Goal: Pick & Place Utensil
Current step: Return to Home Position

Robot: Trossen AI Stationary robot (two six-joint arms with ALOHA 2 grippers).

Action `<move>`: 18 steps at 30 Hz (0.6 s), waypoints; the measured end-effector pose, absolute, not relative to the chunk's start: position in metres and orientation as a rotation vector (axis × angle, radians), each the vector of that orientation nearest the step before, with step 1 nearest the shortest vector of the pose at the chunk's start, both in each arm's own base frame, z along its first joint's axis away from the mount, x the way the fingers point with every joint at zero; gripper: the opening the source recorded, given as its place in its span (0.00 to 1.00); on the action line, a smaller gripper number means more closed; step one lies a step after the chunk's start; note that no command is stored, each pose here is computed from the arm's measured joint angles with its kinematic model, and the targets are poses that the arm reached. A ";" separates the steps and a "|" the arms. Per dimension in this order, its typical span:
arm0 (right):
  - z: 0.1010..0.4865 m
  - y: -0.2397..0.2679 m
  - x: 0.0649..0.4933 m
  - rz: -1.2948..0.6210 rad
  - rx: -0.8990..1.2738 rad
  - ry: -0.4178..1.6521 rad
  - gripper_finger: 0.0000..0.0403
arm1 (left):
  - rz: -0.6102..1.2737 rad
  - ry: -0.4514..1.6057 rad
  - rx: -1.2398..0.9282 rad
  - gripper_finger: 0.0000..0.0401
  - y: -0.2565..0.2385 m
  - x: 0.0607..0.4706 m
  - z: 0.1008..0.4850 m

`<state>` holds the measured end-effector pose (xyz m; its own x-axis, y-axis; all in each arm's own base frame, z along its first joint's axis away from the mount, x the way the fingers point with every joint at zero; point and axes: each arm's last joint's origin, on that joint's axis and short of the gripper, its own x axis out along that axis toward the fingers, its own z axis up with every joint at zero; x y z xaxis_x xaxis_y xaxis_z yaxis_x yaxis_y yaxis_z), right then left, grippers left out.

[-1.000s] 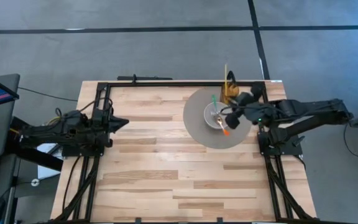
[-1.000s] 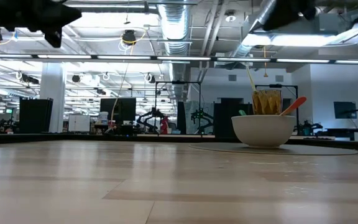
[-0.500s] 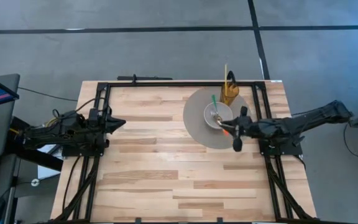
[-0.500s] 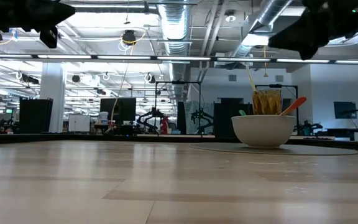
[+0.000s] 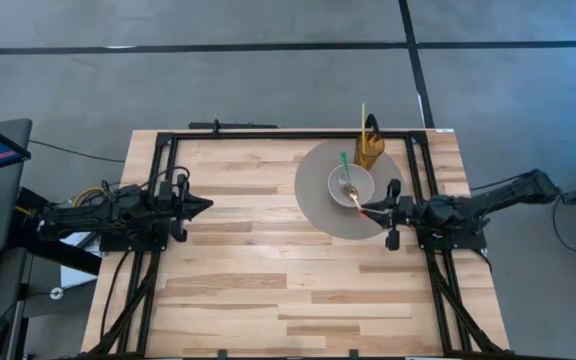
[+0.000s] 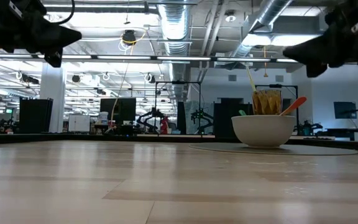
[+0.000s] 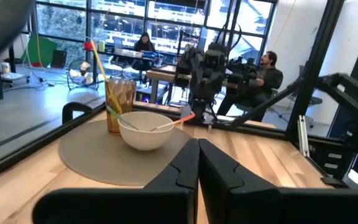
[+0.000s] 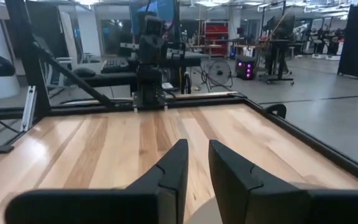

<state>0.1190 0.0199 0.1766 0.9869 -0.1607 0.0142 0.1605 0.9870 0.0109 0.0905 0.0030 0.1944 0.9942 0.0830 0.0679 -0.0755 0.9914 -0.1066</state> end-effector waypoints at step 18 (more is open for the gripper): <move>0.175 0.012 0.102 -0.214 -0.034 -0.074 0.14 | 0.015 -0.026 -0.068 0.02 0.001 0.097 0.167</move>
